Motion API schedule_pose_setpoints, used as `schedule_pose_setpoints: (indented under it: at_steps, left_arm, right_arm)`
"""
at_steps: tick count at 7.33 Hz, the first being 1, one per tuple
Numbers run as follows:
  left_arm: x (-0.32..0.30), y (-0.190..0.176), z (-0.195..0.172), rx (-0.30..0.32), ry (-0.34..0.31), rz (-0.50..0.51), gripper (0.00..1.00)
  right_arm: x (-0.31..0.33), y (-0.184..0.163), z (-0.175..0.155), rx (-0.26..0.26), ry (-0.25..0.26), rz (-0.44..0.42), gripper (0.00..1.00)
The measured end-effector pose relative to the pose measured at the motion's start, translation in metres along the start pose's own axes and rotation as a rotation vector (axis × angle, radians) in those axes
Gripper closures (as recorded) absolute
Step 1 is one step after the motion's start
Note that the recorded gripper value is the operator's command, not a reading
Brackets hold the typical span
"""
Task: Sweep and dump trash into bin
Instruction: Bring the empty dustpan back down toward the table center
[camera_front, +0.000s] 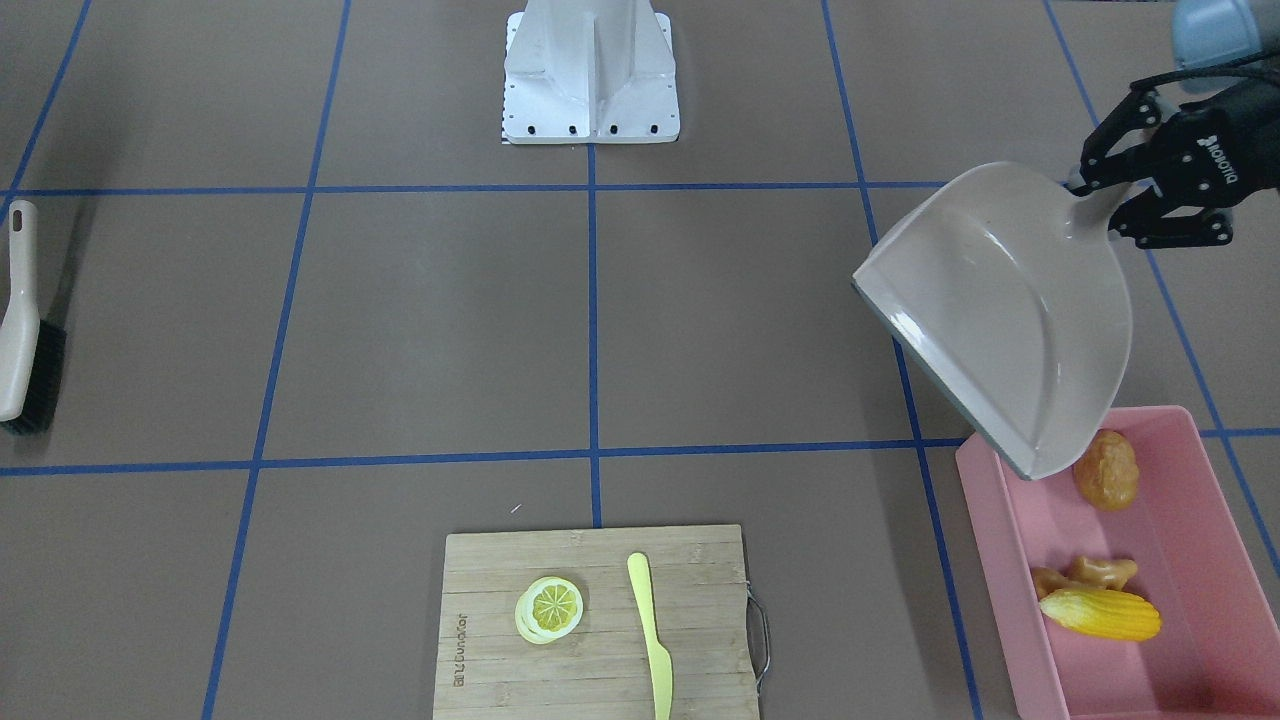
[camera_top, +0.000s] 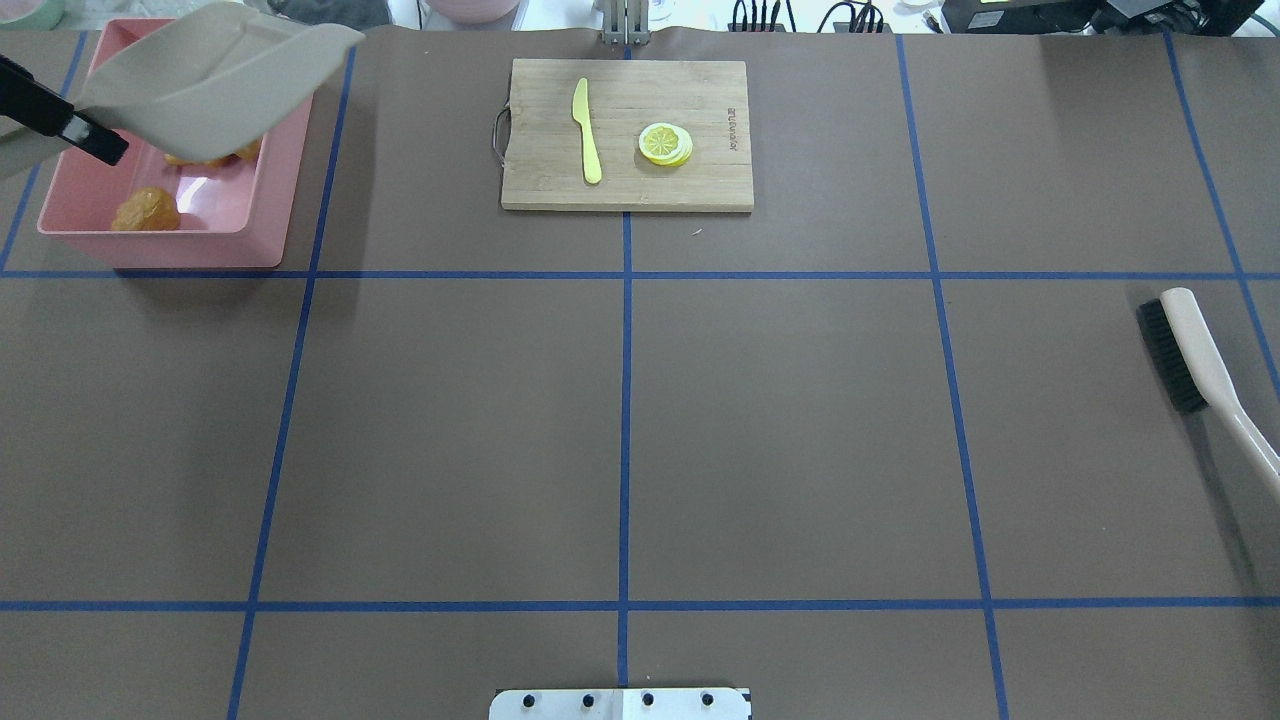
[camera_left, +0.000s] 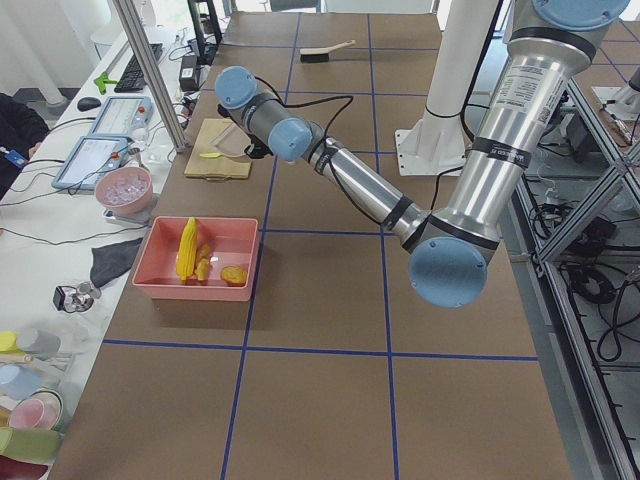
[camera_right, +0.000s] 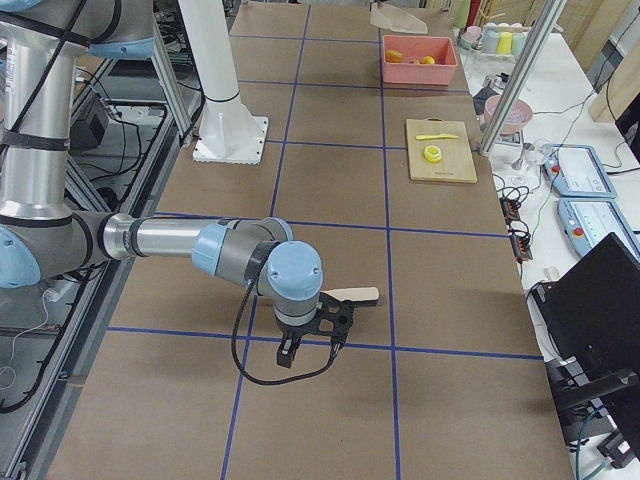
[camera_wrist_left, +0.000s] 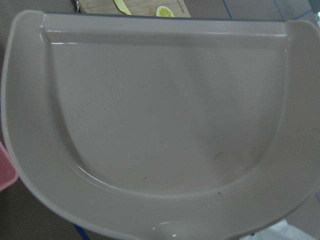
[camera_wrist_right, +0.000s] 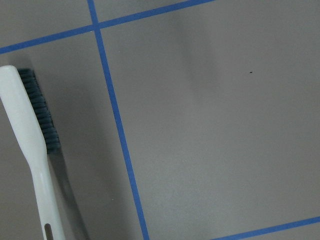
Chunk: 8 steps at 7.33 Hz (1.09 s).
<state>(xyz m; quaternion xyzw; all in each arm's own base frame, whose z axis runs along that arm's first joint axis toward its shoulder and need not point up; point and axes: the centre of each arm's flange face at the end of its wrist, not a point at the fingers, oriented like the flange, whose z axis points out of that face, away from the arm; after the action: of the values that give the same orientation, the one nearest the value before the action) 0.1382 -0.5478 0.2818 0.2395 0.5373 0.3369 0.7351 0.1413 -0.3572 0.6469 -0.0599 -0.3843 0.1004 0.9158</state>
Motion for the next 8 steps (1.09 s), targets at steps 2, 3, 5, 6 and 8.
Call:
schedule_pose_setpoints:
  at_steps: [2, 3, 5, 6, 8]
  left_arm:
    - [0.034, -0.025, 0.051, 0.047, -0.157, 0.255, 1.0]
    - [0.054, -0.033, 0.083, 0.084, -0.216, 0.363, 1.0]
    - [0.09, -0.045, 0.134, 0.117, -0.282, 0.554, 1.0]
    - [0.099, -0.043, 0.156, 0.062, -0.28, 0.632, 1.0]
    - [0.101, -0.03, 0.191, -0.092, -0.25, 0.659, 1.0]
  right_arm:
    - [-0.002, -0.003, 0.006, -0.01, 0.006, -0.02, 0.0]
    - [-0.011, -0.01, 0.012, -0.009, 0.022, -0.069, 0.0]
    - [-0.03, -0.023, 0.025, 0.024, 0.065, -0.195, 0.0]
    - [-0.037, -0.026, 0.031, 0.029, 0.082, -0.232, 0.0]
    - [-0.043, -0.028, 0.037, 0.025, 0.087, -0.252, 0.0]
